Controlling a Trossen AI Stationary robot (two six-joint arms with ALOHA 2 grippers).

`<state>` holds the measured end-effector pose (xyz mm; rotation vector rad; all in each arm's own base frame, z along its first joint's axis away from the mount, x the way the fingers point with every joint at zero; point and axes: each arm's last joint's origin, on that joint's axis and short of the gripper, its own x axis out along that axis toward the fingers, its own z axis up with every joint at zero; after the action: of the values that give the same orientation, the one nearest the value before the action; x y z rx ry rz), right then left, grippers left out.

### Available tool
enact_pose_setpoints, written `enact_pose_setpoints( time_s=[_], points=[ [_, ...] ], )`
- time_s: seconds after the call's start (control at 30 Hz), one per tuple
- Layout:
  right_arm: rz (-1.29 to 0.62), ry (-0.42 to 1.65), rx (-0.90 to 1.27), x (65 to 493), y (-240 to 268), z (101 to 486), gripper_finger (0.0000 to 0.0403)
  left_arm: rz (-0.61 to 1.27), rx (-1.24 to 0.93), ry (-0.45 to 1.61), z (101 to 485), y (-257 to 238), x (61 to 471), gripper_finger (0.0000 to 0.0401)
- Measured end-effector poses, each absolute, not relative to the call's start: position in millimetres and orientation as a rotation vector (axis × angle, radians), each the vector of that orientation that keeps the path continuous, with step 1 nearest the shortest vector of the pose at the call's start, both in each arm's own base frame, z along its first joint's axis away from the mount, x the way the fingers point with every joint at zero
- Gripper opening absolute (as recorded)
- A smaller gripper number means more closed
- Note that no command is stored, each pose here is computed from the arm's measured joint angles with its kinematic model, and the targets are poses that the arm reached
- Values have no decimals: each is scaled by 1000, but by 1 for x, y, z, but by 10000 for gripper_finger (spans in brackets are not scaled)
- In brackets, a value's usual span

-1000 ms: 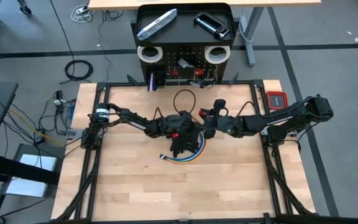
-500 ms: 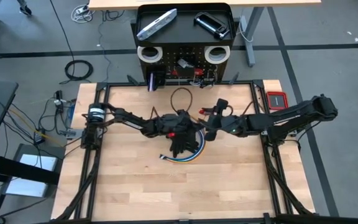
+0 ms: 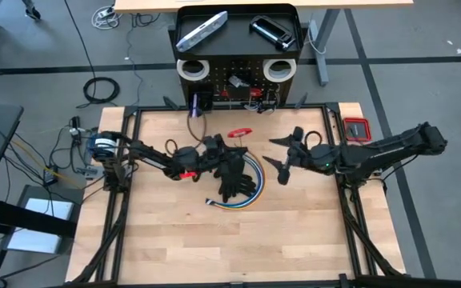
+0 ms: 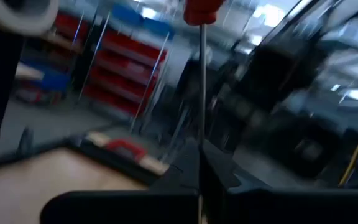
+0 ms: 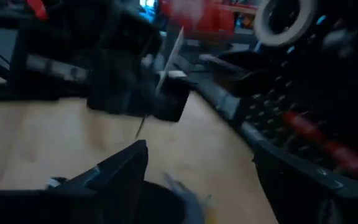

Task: Hang tools onto peg board
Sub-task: Hang the red allen wrench on the peg board

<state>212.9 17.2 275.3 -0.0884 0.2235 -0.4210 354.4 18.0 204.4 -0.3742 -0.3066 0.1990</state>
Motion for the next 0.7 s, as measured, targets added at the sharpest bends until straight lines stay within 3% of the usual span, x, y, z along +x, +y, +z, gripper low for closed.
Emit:
enact_pose_setpoints(
  time_s=[0.27, 0.7],
  points=[
    [-338, 54, 131, 249, 21, 225, 247, 268, -370, -391, 202, 19, 343, 0],
    [-703, 217, -199, 331, 21, 223, 162, 457, -446, -426, 202, 23, 342, 0]
  ],
)
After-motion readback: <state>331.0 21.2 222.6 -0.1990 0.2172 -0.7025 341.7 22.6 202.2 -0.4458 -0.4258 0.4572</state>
